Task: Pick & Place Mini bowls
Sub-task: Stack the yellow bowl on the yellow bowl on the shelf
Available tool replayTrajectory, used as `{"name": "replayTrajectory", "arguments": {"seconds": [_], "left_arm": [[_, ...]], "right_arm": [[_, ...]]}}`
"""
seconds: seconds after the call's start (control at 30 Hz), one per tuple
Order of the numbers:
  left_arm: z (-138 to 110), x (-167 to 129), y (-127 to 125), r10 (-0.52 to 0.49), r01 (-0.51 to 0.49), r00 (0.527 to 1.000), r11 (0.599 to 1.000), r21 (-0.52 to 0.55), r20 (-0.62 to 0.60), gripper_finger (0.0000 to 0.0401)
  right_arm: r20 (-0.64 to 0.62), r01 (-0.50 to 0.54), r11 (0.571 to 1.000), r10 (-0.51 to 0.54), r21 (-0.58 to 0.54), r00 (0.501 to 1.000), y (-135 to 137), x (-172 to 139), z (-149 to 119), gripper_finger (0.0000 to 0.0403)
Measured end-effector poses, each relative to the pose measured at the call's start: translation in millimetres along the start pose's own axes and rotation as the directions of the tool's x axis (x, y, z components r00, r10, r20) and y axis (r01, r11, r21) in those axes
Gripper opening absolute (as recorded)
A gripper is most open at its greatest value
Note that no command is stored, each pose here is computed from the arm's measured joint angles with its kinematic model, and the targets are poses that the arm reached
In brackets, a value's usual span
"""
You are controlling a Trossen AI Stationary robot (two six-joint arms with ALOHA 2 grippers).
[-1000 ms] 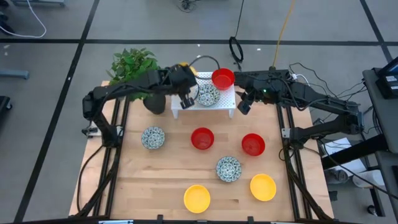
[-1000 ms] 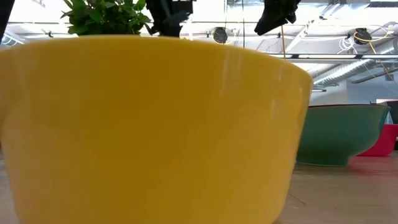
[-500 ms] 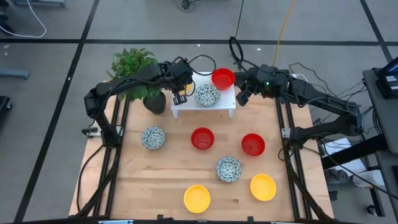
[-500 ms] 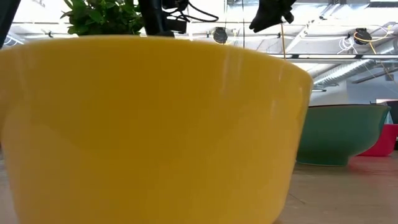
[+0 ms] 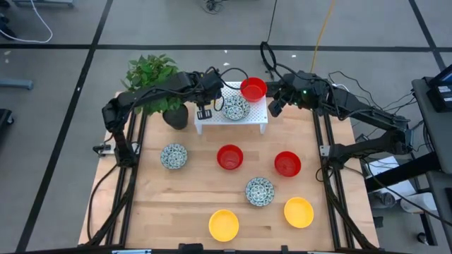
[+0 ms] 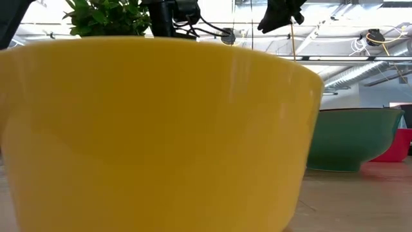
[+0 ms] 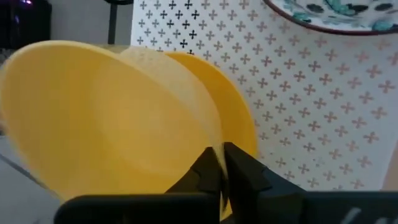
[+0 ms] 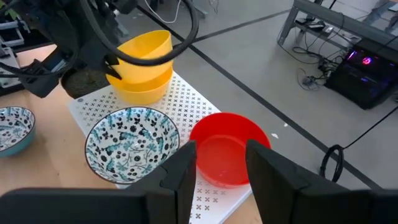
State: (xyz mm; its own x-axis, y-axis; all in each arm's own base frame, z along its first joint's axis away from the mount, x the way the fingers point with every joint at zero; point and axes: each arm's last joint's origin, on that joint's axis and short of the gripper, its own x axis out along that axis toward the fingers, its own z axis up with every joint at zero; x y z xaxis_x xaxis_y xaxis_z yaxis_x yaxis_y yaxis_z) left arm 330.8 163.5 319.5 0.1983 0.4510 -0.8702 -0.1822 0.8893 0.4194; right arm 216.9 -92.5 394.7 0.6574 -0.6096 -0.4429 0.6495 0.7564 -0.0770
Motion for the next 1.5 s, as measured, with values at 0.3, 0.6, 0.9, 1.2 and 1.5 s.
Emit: {"name": "replayTrajectory", "arguments": {"seconds": [0.3, 0.6, 0.9, 1.2, 1.5], "left_arm": [[2.0, 2.6, -3.1, -0.026, 0.026, 1.0, 0.999, 0.032, 0.005, 0.0027], [6.9, 9.9, -6.3, -0.028, 0.028, 1.0, 0.999, 0.038, 0.011, 0.0011], [10.8, 8.4, -6.3, -0.004, 0.002, 0.999, 0.999, 0.052, 0.045, 0.0034], [10.2, 6.9, -4.8, 0.033, -0.035, 0.999, 0.998, 0.048, 0.036, 0.001], [5.6, 6.8, -4.7, 0.085, -0.084, 0.996, 0.996, 0.039, -0.027, 0.0072]], "right_arm": [[0.0, 0.0, 1.0, 0.0, 0.0, 1.0, 0.1, 0.0, 0.0, 0.0125], [0.0, -0.001, 1.0, 0.001, 0.0, 1.0, 0.1, 0.0, 0.0, 0.0125], [-0.001, -0.001, 1.0, 0.001, 0.0, 1.0, 0.1, 0.0, -0.1, 0.0125], [-0.004, -0.001, 1.0, 0.001, -0.001, 1.0, 0.0, 0.0, -0.4, 0.0125], [-0.005, -0.001, 1.0, 0.001, -0.001, 1.0, 0.0, 0.0, -0.5, 0.0125]]}}
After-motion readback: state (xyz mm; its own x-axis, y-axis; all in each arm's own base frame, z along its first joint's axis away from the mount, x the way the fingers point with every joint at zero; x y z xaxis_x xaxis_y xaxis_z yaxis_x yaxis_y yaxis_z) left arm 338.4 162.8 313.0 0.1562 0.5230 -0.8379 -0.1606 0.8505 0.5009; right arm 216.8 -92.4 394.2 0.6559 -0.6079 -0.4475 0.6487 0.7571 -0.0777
